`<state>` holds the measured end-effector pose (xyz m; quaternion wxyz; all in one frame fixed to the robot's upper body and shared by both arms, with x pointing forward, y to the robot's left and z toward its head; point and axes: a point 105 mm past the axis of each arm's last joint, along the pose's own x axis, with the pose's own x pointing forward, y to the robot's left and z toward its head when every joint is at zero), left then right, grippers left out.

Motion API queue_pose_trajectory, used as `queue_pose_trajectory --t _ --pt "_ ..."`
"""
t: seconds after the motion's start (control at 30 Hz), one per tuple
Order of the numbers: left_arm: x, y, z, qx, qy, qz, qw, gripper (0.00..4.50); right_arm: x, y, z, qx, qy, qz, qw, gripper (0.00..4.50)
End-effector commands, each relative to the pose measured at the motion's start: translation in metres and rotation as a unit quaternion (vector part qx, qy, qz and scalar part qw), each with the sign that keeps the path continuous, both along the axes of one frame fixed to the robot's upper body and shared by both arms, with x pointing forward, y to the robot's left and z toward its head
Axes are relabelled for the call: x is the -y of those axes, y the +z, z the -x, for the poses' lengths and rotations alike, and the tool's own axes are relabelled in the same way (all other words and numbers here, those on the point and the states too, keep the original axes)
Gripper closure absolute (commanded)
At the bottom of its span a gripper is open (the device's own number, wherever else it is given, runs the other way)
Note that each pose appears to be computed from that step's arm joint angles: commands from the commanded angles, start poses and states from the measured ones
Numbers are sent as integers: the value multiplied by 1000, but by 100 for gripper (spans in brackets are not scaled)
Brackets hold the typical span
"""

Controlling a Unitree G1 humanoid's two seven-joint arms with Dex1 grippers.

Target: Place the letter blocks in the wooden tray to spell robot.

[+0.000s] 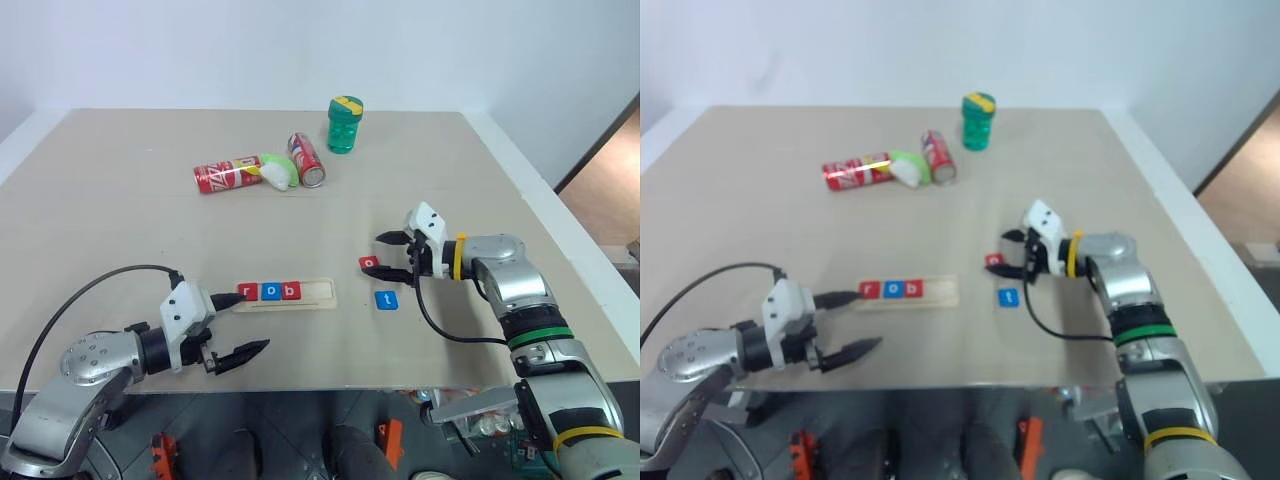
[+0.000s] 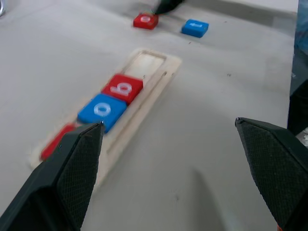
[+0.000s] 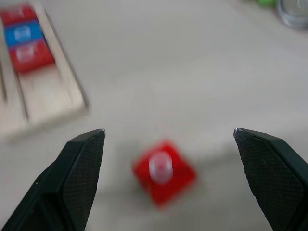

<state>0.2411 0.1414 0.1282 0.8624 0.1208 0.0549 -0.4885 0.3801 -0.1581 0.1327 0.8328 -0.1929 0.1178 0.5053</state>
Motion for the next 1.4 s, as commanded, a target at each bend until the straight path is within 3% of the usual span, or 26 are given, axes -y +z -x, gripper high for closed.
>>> queue_pose_trajectory --t 0.03,0.47,0.57,0.97,1.23,1.4 --pt "3 3 0 7 -14 0 1000 0 11 9 3 21 29 19 999 8" --pt "7 0 -4 6 -14 -1 1000 0 -7 -3 -11 44 54 35 997 8" --pt "6 -1 -3 4 -8 -1 1000 0 -11 -11 -10 37 61 39 997 65" --pt "6 -5 -2 -2 -2 -4 1000 0 -9 -19 -17 -8 6 36 999 65" --pt "3 -7 -2 -4 -3 -10 1000 0 -23 19 -12 29 -43 -38 998 65" --pt "1 -2 -6 3 6 -4 1000 0 -28 39 -5 79 -174 -78 978 65"
